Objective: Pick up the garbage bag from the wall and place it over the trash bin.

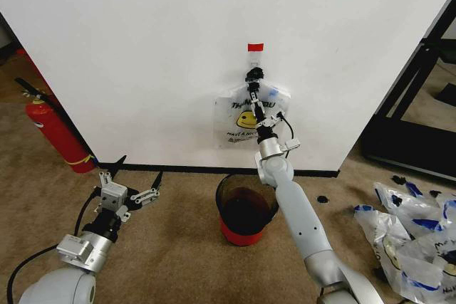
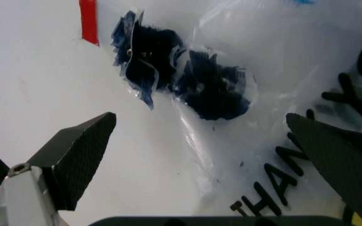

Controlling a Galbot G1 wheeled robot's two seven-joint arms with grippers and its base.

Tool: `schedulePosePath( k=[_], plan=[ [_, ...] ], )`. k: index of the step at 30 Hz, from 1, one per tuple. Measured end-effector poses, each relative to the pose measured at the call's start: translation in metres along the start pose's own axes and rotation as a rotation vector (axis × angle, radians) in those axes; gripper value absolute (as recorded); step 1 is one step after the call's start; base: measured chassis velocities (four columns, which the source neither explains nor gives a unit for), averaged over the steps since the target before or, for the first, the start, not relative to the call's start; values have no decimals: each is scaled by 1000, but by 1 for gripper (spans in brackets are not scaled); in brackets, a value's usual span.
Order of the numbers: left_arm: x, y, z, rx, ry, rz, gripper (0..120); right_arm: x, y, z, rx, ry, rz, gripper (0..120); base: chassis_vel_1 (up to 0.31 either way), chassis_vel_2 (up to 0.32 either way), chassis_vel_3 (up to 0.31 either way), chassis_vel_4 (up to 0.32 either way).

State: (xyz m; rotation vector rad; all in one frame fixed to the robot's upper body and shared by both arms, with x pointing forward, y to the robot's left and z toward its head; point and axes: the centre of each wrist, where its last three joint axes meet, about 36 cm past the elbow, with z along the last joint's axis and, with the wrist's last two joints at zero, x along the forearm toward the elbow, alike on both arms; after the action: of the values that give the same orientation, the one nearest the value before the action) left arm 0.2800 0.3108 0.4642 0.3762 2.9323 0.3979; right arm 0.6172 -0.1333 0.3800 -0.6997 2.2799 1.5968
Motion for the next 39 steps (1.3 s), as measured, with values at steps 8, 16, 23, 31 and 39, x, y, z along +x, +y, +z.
schedulePosePath(
  k=[8,16,23,31,39],
  plan=[
    [1,1,2,-7,-4,-2,100,-6,-3,5,11,8,-29,88,0,0,0,0],
    [3,0,4,-7,-3,-2,100,-8,-9,2,24,5,-32,57,0,0,0,0],
    [3,0,6,-8,-5,-1,100,-8,-11,-2,29,-3,-32,52,0,0,0,0],
    [3,0,6,-12,-7,5,100,-7,-11,-7,39,-9,-43,34,0,0,0,0],
    [3,2,6,-18,-8,10,100,-3,-17,-11,62,-3,-38,22,0,0,0,0]
  ],
)
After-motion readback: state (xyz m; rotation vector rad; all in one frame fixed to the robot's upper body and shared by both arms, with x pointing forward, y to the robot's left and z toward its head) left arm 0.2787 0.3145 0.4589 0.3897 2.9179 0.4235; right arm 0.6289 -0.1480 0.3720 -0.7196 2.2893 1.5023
